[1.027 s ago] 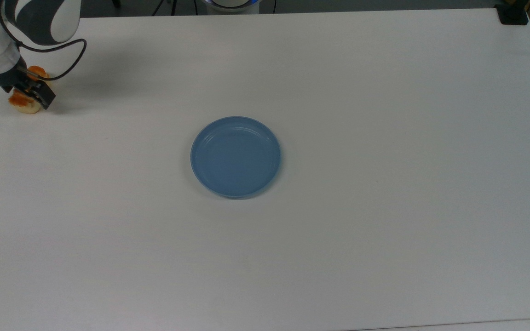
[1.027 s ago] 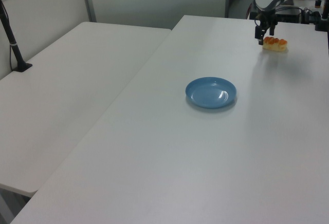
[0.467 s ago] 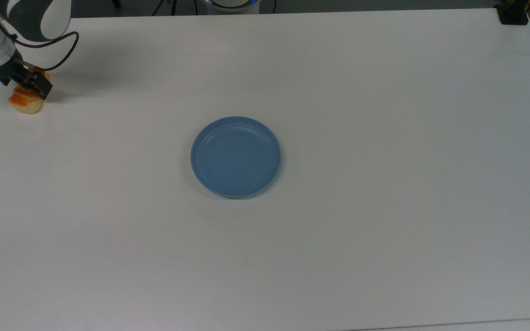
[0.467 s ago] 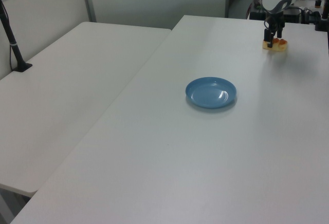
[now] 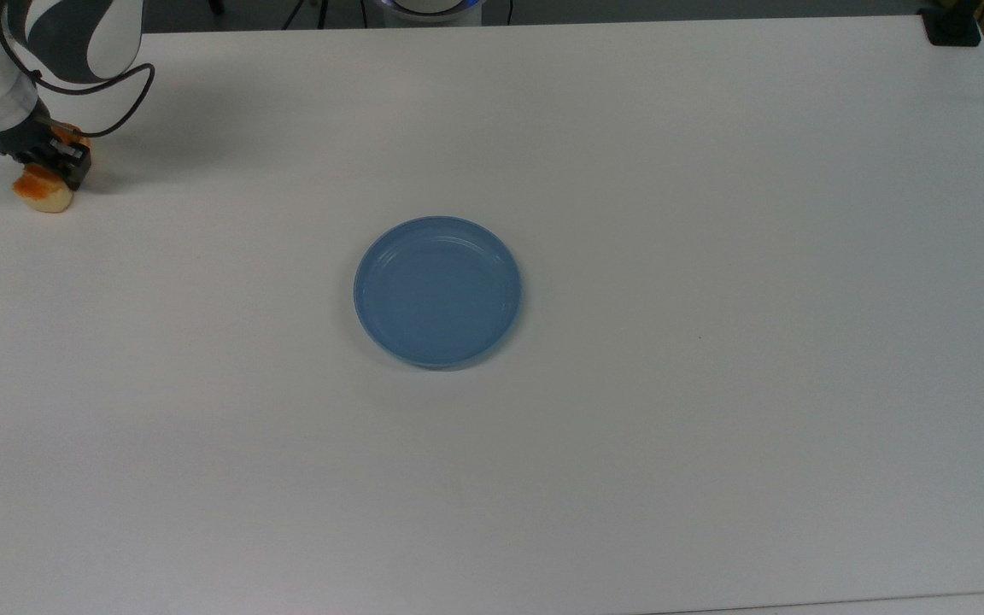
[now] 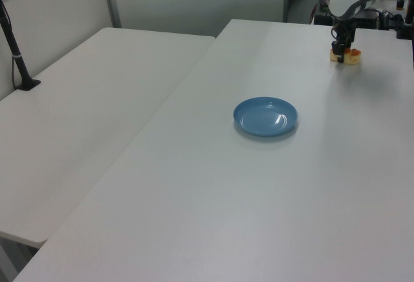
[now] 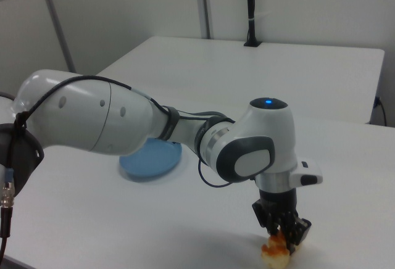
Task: Put the bread on a plate
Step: 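Lift the bread roll and carry it over the blue plate, then lower the bread roll onto the blue plate and release it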
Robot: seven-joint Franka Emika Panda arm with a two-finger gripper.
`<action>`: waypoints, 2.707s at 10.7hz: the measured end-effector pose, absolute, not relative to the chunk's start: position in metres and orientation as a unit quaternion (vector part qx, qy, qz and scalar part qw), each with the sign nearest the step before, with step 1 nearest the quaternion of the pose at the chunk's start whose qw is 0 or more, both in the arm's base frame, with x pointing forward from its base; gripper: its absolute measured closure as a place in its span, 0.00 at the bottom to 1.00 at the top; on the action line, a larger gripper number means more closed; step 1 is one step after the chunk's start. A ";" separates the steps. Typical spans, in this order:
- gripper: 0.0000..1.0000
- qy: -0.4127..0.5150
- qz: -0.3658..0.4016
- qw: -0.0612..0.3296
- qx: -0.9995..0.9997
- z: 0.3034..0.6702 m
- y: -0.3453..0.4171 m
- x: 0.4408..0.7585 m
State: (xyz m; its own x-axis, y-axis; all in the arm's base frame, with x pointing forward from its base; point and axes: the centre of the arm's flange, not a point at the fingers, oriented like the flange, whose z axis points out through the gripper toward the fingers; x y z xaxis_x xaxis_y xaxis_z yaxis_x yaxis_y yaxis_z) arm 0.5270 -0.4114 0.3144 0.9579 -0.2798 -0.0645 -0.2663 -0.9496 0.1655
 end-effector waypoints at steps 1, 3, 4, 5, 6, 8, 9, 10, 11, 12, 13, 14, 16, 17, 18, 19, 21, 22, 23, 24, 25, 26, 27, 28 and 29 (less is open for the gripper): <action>0.63 -0.137 -0.038 0.079 0.987 0.324 -0.410 0.529; 0.81 -0.134 -0.034 0.065 0.988 0.371 -0.394 0.541; 0.81 -0.127 -0.029 0.047 0.990 0.407 -0.373 0.552; 0.81 -0.116 -0.024 0.030 0.993 0.440 -0.348 0.562; 0.85 -0.100 -0.023 0.016 0.995 0.472 -0.309 0.574; 0.85 -0.077 -0.039 0.004 0.996 0.489 -0.236 0.596; 0.85 -0.069 -0.043 0.004 0.997 0.488 -0.198 0.609; 0.85 -0.063 -0.044 0.007 0.997 0.487 -0.160 0.620; 0.86 -0.059 -0.045 0.008 0.997 0.486 -0.128 0.628; 0.86 -0.051 -0.046 0.010 0.998 0.484 -0.099 0.634; 0.86 -0.046 -0.043 0.012 0.998 0.483 -0.072 0.638; 0.86 -0.043 -0.040 0.014 0.998 0.480 -0.046 0.643; 0.87 -0.048 -0.043 0.018 0.998 0.456 -0.004 0.653; 0.85 -0.050 -0.041 0.020 0.998 0.436 0.014 0.661; 0.84 -0.054 -0.042 0.023 0.997 0.413 0.031 0.668; 0.80 -0.060 -0.039 0.031 0.997 0.389 0.045 0.674; 0.59 -0.077 -0.033 0.045 0.995 0.356 0.059 0.681; 0.46 -0.084 -0.028 0.055 0.995 0.346 0.063 0.682; 0.30 -0.084 -0.027 0.062 0.994 0.341 0.065 0.681; 0.15 -0.085 -0.027 0.063 0.994 0.341 0.067 0.681; 0.01 -0.085 -0.025 0.063 0.994 0.343 0.068 0.681; 0.00 -0.085 -0.020 0.062 0.994 0.349 0.069 0.681; 0.00 -0.087 -0.012 0.061 0.994 0.362 0.067 0.682; 0.00 -0.093 -0.004 0.061 0.994 0.385 0.060 0.680; 0.00 -0.101 0.007 0.058 0.993 0.420 0.048 0.675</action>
State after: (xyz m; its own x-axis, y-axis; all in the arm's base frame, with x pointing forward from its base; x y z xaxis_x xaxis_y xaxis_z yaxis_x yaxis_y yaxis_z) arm 0.6746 0.0478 0.4202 0.9795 -0.2000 0.0248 -0.2016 -0.9728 0.1145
